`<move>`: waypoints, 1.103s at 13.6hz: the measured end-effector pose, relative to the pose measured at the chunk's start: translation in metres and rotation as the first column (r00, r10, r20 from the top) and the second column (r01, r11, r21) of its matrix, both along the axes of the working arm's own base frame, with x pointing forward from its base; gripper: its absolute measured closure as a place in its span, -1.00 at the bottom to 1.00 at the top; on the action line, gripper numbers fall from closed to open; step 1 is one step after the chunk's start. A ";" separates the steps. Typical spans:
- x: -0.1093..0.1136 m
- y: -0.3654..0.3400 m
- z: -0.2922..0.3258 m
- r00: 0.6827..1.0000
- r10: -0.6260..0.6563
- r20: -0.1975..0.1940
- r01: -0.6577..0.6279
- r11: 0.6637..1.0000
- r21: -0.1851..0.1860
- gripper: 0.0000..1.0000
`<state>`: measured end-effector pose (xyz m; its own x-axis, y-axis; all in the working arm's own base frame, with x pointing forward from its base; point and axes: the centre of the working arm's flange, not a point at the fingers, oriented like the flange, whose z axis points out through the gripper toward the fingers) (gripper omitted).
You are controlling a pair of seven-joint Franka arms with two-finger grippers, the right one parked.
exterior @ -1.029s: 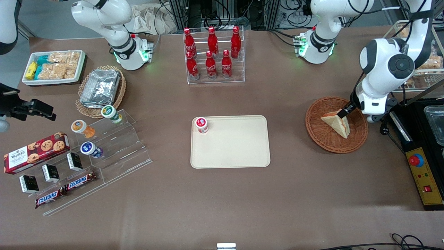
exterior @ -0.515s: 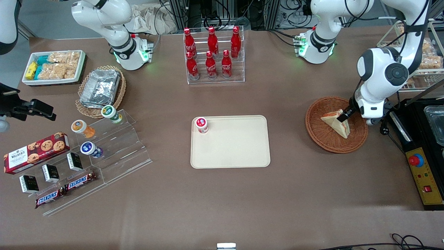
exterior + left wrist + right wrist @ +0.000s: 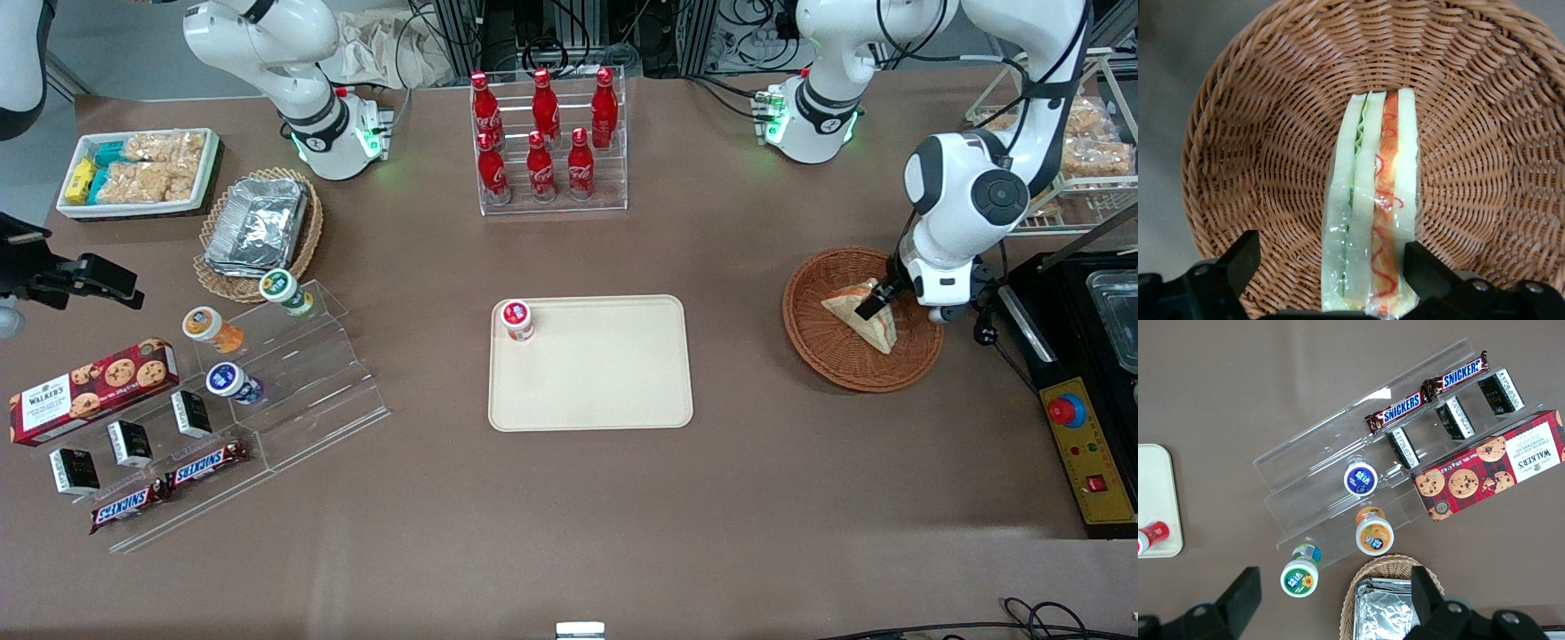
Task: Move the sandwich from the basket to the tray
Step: 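Lower the left gripper around the sandwich and close on it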
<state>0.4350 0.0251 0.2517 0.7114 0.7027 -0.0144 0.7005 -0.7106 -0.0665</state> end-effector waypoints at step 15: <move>0.014 -0.021 0.022 0.995 0.092 0.031 -0.092 0.996 0.001 -1.00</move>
<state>0.4487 0.0044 0.2733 0.6434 0.7654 0.0087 0.7649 -0.6425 -0.0456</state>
